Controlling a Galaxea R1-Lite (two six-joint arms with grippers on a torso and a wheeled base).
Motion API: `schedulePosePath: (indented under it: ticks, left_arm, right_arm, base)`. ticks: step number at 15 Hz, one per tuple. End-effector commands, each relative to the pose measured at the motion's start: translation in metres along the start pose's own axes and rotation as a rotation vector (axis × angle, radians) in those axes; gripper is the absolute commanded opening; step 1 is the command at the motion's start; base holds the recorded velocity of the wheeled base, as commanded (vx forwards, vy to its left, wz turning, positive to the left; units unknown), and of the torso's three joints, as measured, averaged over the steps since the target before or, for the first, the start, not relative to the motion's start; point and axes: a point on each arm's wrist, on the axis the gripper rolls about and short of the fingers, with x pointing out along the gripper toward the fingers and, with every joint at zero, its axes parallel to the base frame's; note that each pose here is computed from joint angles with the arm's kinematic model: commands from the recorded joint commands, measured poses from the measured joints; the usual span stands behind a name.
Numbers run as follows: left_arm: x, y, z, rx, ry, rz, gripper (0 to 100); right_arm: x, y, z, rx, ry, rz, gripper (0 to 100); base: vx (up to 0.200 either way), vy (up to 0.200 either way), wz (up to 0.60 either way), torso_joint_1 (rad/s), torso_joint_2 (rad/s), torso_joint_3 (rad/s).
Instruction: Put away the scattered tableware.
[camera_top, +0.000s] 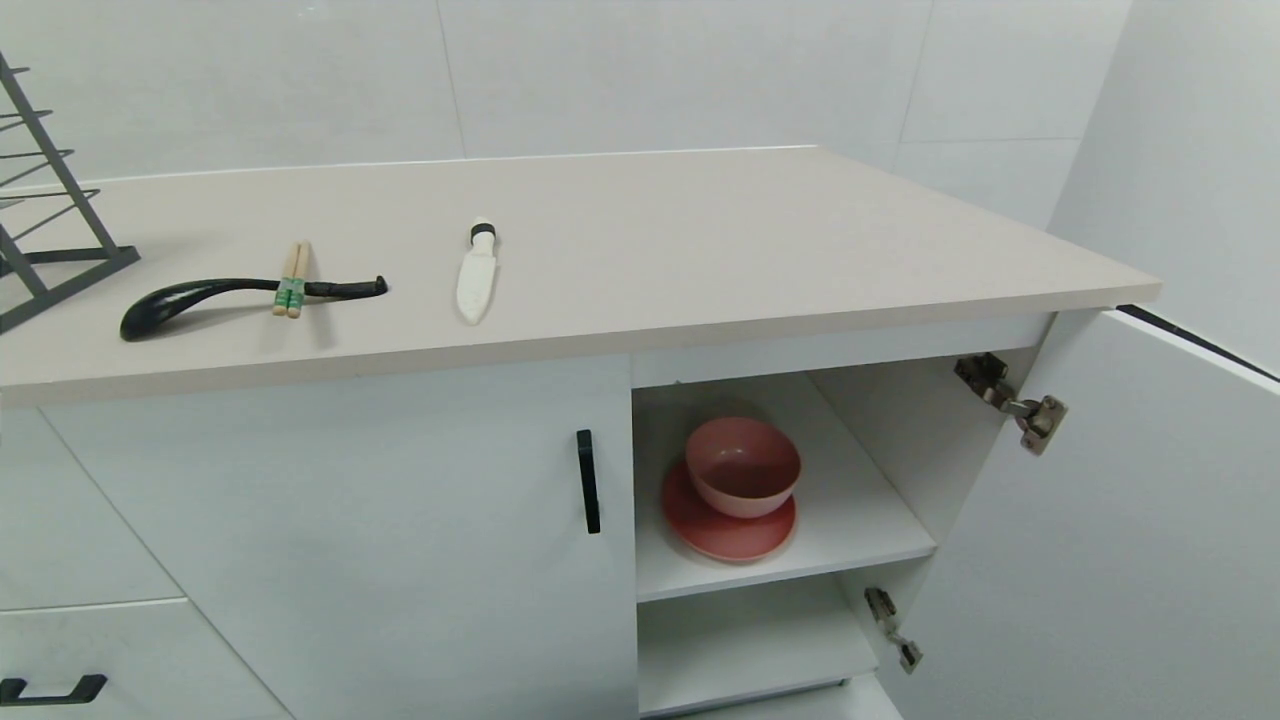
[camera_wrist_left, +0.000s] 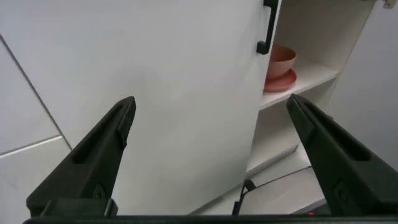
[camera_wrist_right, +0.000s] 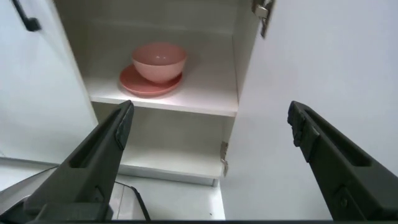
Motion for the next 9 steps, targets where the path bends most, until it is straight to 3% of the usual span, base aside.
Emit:
schedulePosePath:
  ticks: [1,3,9]
  left_arm:
    - [-0.0014,0.0065,-0.0028,0.079,0.041,0.302,100]
    - [-0.0015,0.0067,-0.0053,0.007,0.056,0.315,100]
    - [-0.0017,0.007,-0.0057,-0.017,0.055,0.331,100]
  right_arm:
    - [0.0004,-0.0006,-0.002,0.004,0.028,-0.029,100]
    - [0.0004,-0.0006,-0.002,0.009,0.028,-0.032,100]
    - [0.0004,-0.0003,-0.0028,0.083,0.036,-0.114,100]
  base:
    - [0.0,0.0,0.0,0.0,0.0,0.0]
    - [0.0,0.0,0.0,0.0,0.0,0.0]
    - [0.0,0.0,0.0,0.0,0.0,0.0]
